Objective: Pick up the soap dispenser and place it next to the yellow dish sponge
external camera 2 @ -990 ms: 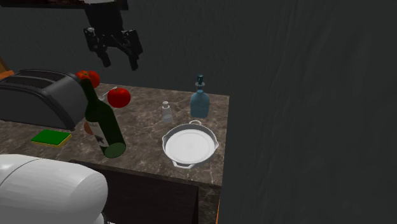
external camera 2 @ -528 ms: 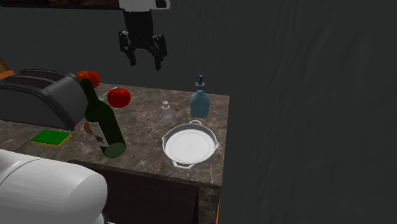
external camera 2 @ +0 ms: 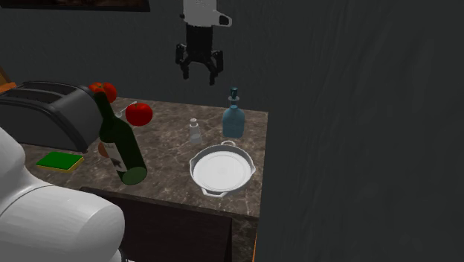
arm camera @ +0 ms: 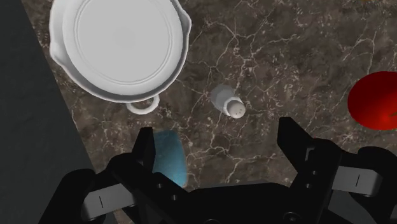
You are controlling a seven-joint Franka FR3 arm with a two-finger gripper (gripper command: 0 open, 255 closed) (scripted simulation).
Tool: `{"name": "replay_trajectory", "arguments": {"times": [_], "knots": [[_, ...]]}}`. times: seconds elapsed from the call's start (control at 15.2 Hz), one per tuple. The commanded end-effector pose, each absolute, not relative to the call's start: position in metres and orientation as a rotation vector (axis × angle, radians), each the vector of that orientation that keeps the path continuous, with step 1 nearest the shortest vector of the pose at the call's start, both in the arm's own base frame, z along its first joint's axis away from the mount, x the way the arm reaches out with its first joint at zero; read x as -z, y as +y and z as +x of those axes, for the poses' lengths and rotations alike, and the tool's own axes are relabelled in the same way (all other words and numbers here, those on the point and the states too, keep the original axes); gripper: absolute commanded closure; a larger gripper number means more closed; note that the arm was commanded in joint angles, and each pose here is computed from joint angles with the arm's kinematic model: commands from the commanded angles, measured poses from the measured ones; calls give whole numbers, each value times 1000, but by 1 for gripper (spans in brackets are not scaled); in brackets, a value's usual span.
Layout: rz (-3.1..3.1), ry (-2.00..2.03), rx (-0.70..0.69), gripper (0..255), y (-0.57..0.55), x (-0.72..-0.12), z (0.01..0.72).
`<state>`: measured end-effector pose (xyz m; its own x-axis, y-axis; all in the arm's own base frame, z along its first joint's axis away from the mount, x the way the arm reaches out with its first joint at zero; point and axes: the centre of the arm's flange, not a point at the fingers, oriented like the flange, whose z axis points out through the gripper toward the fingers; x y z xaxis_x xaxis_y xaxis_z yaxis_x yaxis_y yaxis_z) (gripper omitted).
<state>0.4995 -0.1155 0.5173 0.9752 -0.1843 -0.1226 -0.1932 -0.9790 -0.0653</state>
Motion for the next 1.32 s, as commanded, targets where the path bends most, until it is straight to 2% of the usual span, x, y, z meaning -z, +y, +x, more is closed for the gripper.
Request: {"name": "replay_trajectory", "arguments": {"times": [0.0,0.92,1.25], "knots": [[-3030,304,-209,0,-132,-507,524],[-2908,387,-409,0,-238,-408,674],[-2908,387,-409,0,-232,-383,667]]}}
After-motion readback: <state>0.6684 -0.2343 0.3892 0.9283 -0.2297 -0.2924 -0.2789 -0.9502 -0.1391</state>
